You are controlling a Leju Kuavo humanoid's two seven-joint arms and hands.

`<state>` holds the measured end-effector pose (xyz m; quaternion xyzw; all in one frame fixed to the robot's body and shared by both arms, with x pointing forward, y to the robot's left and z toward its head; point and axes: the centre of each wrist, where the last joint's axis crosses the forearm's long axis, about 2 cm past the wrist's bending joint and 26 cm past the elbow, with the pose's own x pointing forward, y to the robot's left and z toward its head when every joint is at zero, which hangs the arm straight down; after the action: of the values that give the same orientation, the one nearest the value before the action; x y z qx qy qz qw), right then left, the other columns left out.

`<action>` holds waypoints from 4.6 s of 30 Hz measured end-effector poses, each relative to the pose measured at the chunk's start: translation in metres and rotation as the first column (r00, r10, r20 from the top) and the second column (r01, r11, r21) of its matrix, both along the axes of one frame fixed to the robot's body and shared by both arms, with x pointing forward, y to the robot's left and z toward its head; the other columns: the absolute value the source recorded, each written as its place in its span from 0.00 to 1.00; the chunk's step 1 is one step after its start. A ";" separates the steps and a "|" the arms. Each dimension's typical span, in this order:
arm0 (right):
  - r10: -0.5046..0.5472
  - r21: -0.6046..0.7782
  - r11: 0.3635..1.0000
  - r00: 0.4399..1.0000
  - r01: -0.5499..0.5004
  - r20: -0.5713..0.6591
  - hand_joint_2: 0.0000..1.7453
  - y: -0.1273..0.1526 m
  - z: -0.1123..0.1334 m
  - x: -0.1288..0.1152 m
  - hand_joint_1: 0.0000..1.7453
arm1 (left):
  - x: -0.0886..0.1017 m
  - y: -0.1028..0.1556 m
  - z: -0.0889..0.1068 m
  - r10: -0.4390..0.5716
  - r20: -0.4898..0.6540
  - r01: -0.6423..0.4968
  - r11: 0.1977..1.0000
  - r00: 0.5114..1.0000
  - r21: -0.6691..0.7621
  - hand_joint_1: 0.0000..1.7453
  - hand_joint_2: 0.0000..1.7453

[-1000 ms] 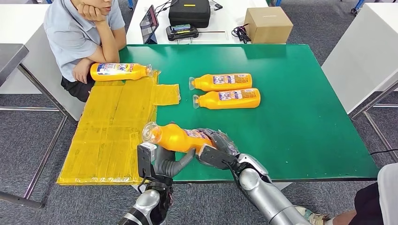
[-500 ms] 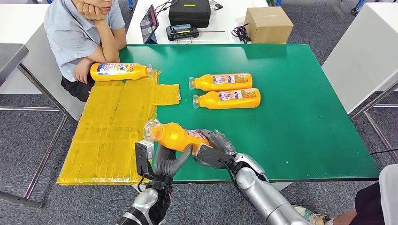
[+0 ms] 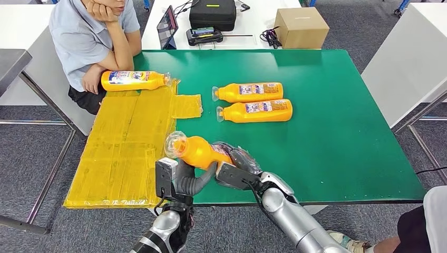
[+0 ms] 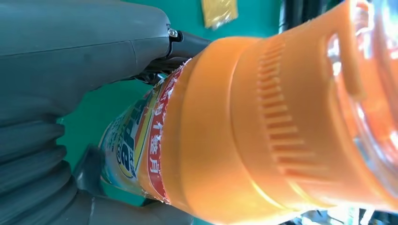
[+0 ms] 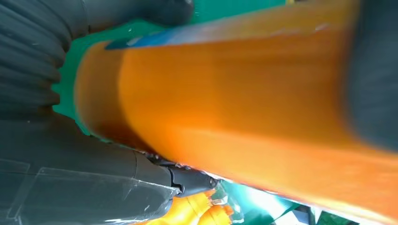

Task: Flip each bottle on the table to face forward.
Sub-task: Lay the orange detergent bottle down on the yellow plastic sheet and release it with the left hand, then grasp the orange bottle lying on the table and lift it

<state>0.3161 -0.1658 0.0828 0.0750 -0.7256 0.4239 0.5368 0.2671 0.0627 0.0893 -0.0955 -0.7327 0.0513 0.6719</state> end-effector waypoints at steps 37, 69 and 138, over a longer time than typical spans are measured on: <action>-0.063 0.030 0.998 0.998 0.063 -0.004 1.00 0.003 -0.017 -0.020 0.00 | 0.028 0.056 0.037 -0.050 0.534 -0.427 0.538 0.844 0.726 1.00 1.00; -0.001 0.066 0.998 1.000 0.002 -0.012 1.00 0.008 -0.010 -0.014 0.00 | 0.097 0.143 -0.010 0.016 0.130 -0.120 -0.286 0.991 0.951 0.00 1.00; -0.280 -0.281 0.650 0.567 0.706 0.775 1.00 -0.093 -0.007 -0.081 0.00 | -0.058 0.073 0.012 0.093 0.191 -0.156 0.922 0.977 0.355 0.00 1.00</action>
<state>0.2353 -0.2589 0.0762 -0.4633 -0.6949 0.4366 0.3344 0.2091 0.1356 0.1014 0.0748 -0.7885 -0.0524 0.6082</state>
